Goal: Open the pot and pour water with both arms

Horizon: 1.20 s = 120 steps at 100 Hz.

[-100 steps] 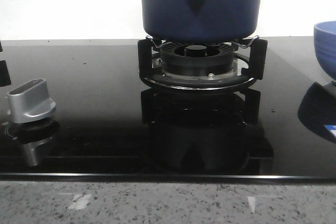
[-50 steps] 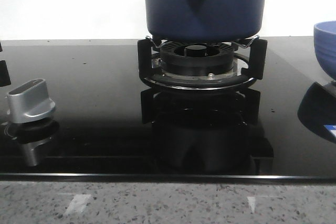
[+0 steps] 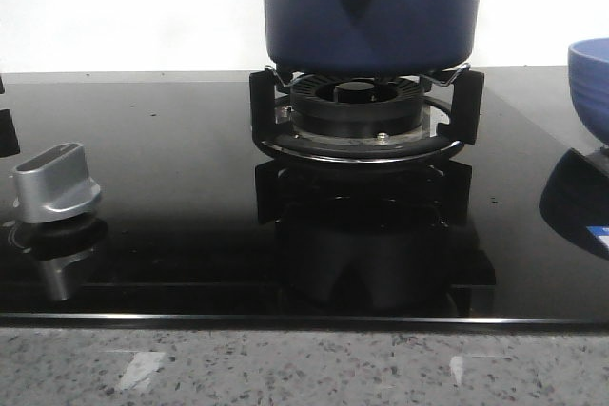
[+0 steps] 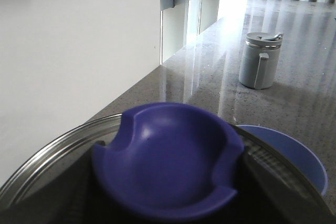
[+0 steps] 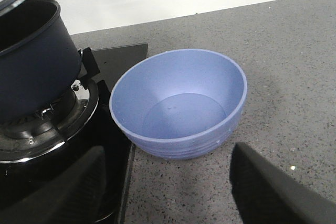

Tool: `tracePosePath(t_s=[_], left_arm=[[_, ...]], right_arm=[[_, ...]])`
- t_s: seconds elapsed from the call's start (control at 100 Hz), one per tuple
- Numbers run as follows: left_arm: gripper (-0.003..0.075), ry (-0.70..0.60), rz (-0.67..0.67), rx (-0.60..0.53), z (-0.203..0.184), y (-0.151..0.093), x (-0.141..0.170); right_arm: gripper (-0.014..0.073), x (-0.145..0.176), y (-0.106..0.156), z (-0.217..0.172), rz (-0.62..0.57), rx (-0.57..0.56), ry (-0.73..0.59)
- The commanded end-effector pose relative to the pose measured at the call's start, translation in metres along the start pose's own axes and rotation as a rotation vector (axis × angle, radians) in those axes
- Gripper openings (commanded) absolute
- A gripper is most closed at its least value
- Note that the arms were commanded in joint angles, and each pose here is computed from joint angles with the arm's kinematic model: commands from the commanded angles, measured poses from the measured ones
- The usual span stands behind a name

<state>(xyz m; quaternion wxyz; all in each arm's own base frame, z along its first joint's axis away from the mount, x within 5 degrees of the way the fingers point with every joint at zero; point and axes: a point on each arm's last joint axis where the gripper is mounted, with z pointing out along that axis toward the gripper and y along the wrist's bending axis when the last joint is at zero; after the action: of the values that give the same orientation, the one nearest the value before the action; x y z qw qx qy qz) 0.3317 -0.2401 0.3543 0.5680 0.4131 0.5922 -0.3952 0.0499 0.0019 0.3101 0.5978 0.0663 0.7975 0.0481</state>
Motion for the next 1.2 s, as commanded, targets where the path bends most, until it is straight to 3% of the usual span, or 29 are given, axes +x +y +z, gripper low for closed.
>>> tracePosePath(t_s=[0.0, 0.3, 0.69, 0.93, 1.03, 1.19], left_arm=[[0.0314, -0.17, -0.027, 0.027, -0.015, -0.011, -0.046], [0.0321, -0.195, -0.043, 0.027, -0.042, -0.002, -0.061], [0.037, -0.06, 0.019, 0.0, -0.102, 0.002, -0.079], [0.0379, -0.044, 0.004, -0.03, -0.113, -0.003, -0.073], [0.0379, -0.03, -0.017, -0.038, -0.114, -0.004, -0.066], [0.0379, -0.023, -0.032, -0.046, -0.114, -0.004, -0.06]], right_arm=[[0.0456, -0.016, 0.002, -0.002, -0.003, -0.013, -0.082], [0.0456, -0.013, 0.003, -0.002, 0.005, -0.017, -0.055], [0.0456, -0.024, 0.011, -0.002, 0.118, -0.098, -0.066], [0.0456, -0.063, 0.02, 0.023, 0.149, -0.097, 0.134], [0.0455, -0.082, 0.02, 0.048, 0.166, -0.059, 0.267], [0.0455, -0.111, 0.007, 0.086, 0.21, 0.045, 0.372]])
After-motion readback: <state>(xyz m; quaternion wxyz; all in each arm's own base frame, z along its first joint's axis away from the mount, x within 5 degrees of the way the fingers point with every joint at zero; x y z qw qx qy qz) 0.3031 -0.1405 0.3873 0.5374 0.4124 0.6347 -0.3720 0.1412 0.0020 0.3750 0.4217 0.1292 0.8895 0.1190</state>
